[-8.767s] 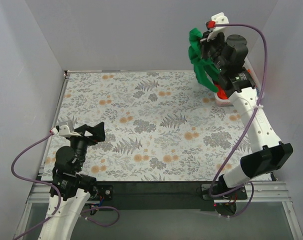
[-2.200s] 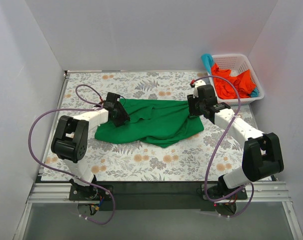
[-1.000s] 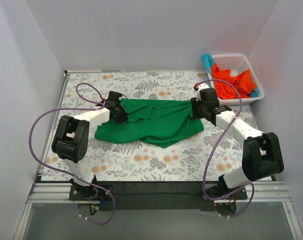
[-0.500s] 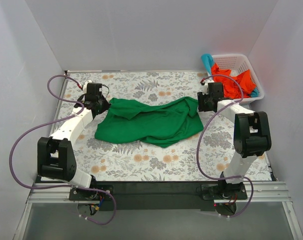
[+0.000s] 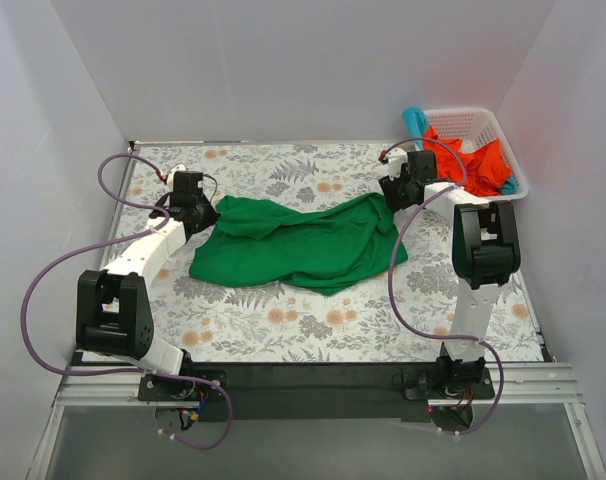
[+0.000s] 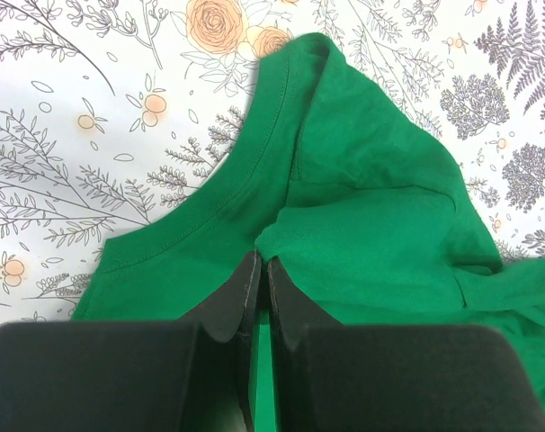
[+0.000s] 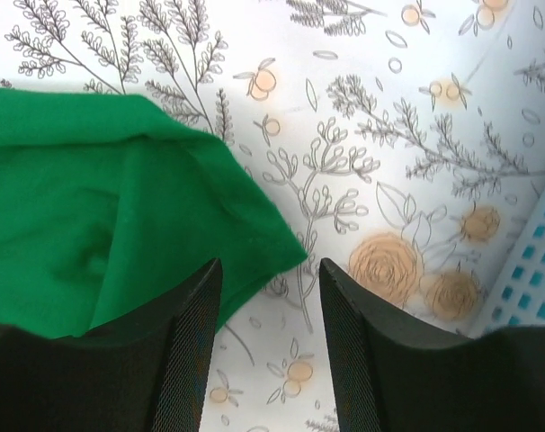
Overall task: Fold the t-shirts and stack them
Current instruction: Flatten the tshirt out
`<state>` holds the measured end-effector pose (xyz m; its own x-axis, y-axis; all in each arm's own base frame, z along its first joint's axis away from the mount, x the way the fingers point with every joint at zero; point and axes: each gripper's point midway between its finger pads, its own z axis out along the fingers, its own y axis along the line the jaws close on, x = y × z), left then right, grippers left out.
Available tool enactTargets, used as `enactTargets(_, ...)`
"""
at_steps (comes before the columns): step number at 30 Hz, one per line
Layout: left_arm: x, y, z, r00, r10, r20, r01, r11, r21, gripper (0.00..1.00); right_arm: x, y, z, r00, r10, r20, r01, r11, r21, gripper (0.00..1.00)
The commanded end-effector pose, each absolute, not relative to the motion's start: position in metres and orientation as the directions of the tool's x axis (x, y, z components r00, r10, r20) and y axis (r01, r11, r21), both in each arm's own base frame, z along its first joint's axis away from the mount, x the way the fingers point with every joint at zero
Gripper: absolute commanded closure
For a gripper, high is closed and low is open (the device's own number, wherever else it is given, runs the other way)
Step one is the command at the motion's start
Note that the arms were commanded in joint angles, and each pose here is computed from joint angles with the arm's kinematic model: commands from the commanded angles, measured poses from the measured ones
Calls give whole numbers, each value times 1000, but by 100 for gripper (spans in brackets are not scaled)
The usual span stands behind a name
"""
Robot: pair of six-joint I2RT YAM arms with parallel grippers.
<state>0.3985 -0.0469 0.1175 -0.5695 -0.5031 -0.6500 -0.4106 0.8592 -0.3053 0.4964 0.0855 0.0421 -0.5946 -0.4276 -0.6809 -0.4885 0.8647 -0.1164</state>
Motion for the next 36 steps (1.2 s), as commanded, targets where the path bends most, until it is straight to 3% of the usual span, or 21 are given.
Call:
enactTargets(1,402,-42,122,-554,-493,-671,-400,864,-305,100,517,94,55,-513,-489,-706,-557,815,-160,45)
enactTargets(10,401,-41,123,-547,-499,-672,-402,861,-313,100,522,106,36,-518,-499,-694,-610,785,-109,46)
enactTargets(13,401,-39,123,-545,-503,-671,-405,858,-315,100,521,104,29,-541,-494,-681,-603,792,-96,50)
enactTargets(16,402,-40,125,-540,-507,-671,-404,856,-322,100,519,100,25,-556,-495,-668,-590,801,-102,62)
enactTargets(20,403,-36,129,-531,-514,-674,-412,851,-325,100,519,92,30,-563,-508,-652,-572,809,-136,95)
enactTargets(21,406,-35,137,-518,-522,-678,-413,847,-336,100,519,90,35,-562,-509,-652,-563,813,-150,99)
enactTargets(24,414,-26,155,-480,-543,-689,-435,829,-351,100,528,88,75,-527,-485,-698,-525,831,-182,99)
enactTargets(25,430,-23,191,-419,-551,-722,-420,822,-384,100,536,86,121,-476,-460,-750,-480,850,-217,99)
enactTargets(27,441,-19,219,-375,-558,-740,-408,816,-409,100,542,85,148,-450,-439,-778,-447,865,-229,99)
enactTargets(29,450,-11,255,-324,-566,-758,-400,808,-433,100,546,84,215,-361,-402,-842,-389,885,-256,99)
enactTargets(36,454,9,444,-8,-518,-855,-284,821,-494,100,488,88,424,4,-325,-946,-325,894,-309,99)
